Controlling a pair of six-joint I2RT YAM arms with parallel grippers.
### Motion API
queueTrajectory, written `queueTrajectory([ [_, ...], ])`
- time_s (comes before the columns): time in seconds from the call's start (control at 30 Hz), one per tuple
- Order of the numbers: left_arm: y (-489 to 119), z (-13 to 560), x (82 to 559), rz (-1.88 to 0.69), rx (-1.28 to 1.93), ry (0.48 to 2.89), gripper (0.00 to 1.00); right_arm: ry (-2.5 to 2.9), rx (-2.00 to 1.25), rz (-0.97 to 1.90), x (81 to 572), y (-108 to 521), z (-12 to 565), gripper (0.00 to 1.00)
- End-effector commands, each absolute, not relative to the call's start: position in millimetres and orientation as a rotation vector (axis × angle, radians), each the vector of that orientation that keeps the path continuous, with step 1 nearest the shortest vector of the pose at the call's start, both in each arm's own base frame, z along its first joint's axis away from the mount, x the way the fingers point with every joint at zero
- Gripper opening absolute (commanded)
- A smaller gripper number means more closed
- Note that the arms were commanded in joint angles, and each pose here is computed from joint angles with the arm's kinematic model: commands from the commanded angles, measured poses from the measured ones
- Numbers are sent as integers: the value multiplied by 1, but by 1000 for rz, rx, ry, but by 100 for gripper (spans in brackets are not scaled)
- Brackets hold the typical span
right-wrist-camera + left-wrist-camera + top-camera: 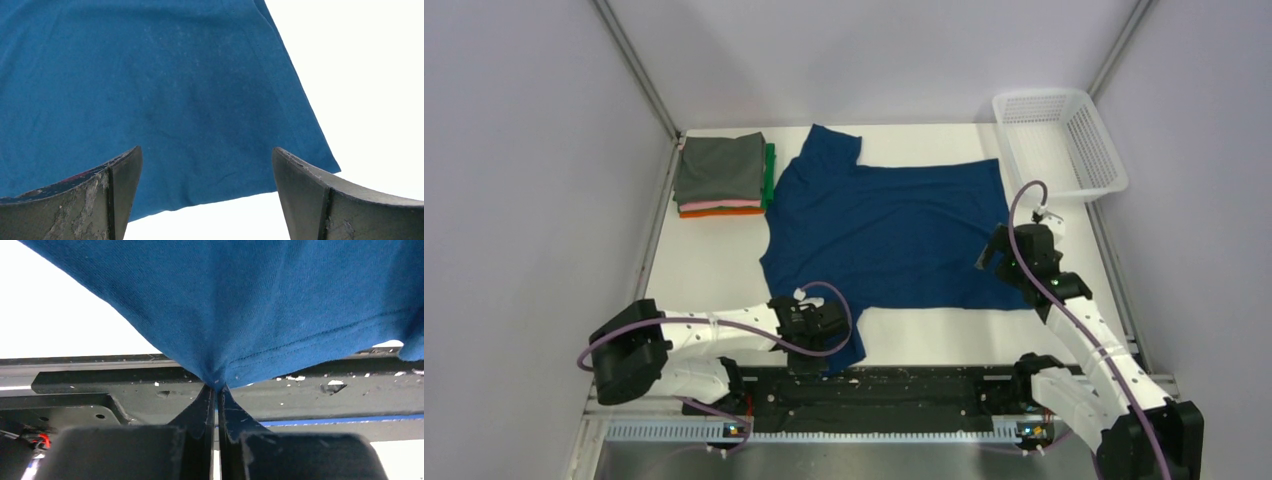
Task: Fold and stack the t-shirts
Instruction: Grab the side of the flattened tshirt closest away from the robot with both arms
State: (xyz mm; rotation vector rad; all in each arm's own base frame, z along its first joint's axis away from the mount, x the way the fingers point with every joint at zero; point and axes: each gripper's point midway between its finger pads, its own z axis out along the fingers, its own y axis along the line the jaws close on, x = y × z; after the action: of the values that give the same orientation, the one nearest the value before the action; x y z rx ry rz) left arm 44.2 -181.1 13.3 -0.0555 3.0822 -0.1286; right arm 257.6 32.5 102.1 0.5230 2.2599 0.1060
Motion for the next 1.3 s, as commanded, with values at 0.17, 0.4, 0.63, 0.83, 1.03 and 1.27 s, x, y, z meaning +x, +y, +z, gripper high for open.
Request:
queueTrajectory([
  [0.17, -179, 26, 48, -213, -69, 3024, 0, 2253, 743, 105, 222, 24, 80, 99],
  [0.4, -171, 30, 20, -299, -111, 3127, 0, 2107, 944, 164, 201, 14, 73, 91],
  [0.63, -171, 43, 16, -379, -131, 3118, 0, 2058, 1033, 143, 192, 5, 62, 91],
  [0.83, -186, 48, 25, -481, -110, 3066, 0, 2043, 1091, 162, 197, 8, 45, 88],
  [1.03, -194, 52, 51, -493, -154, 2926, 0, 2044, 1074, 87, 198, -1, 32, 78],
  [1.27, -202, 57, 61, -509, -135, 2882, 0, 2059, 1088, 67, 194, -2, 17, 67],
])
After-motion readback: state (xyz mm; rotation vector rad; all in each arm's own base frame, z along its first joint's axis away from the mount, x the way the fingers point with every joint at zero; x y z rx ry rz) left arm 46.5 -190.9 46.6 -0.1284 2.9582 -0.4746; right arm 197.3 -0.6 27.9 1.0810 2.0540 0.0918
